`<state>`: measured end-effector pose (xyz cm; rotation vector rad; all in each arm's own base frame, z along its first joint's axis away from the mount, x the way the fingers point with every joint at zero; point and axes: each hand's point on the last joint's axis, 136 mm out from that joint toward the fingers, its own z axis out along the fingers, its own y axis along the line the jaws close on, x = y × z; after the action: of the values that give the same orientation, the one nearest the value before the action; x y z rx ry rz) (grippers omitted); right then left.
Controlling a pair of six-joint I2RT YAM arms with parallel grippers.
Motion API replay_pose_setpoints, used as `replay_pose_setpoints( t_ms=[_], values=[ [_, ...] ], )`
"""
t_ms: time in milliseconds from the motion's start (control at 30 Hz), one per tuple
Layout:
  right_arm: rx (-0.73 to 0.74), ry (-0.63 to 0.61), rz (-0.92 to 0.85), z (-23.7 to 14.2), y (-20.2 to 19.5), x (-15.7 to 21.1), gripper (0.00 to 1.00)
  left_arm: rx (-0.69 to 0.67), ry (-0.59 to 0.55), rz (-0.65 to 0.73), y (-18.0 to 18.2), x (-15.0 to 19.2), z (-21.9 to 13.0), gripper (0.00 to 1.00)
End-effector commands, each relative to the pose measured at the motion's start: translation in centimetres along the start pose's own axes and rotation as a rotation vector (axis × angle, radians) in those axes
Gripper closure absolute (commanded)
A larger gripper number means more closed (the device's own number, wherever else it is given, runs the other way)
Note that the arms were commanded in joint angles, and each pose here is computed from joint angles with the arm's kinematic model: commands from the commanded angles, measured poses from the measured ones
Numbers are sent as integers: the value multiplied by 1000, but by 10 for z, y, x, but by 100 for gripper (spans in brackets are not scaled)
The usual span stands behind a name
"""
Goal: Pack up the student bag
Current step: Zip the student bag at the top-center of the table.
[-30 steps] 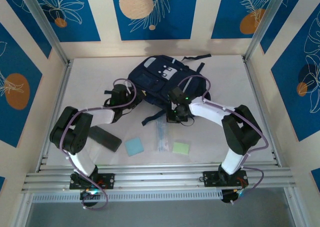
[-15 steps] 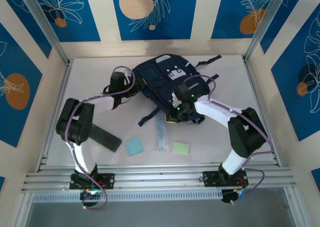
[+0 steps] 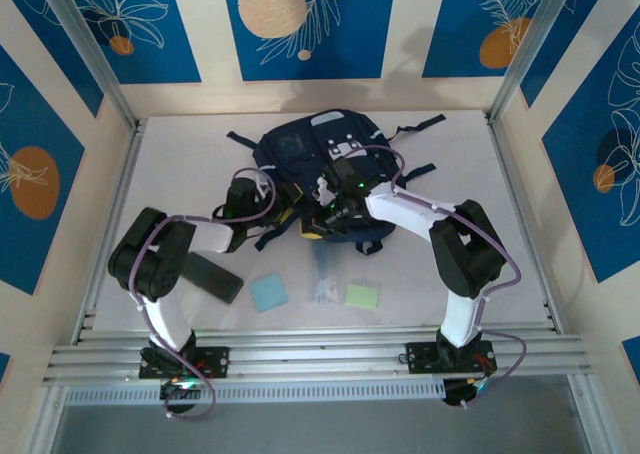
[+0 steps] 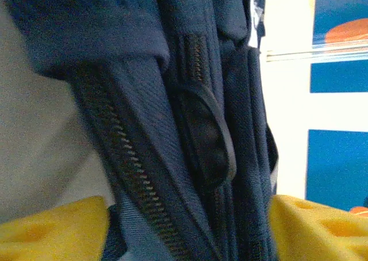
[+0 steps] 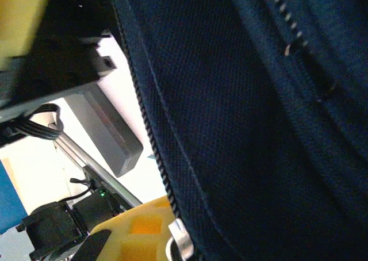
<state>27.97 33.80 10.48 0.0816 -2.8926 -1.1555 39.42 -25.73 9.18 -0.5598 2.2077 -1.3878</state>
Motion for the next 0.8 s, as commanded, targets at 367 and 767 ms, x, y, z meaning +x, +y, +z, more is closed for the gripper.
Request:
replay_pose_setpoints(
  t_ms=[367,767],
  values=[
    [288,213,53,-53,-79,68,100,2,-24,131,-6,-23,-2,100],
    [775,-31,33,-159,-170,2,100,-46,27,239,-13,-33,-19,100]
  ],
)
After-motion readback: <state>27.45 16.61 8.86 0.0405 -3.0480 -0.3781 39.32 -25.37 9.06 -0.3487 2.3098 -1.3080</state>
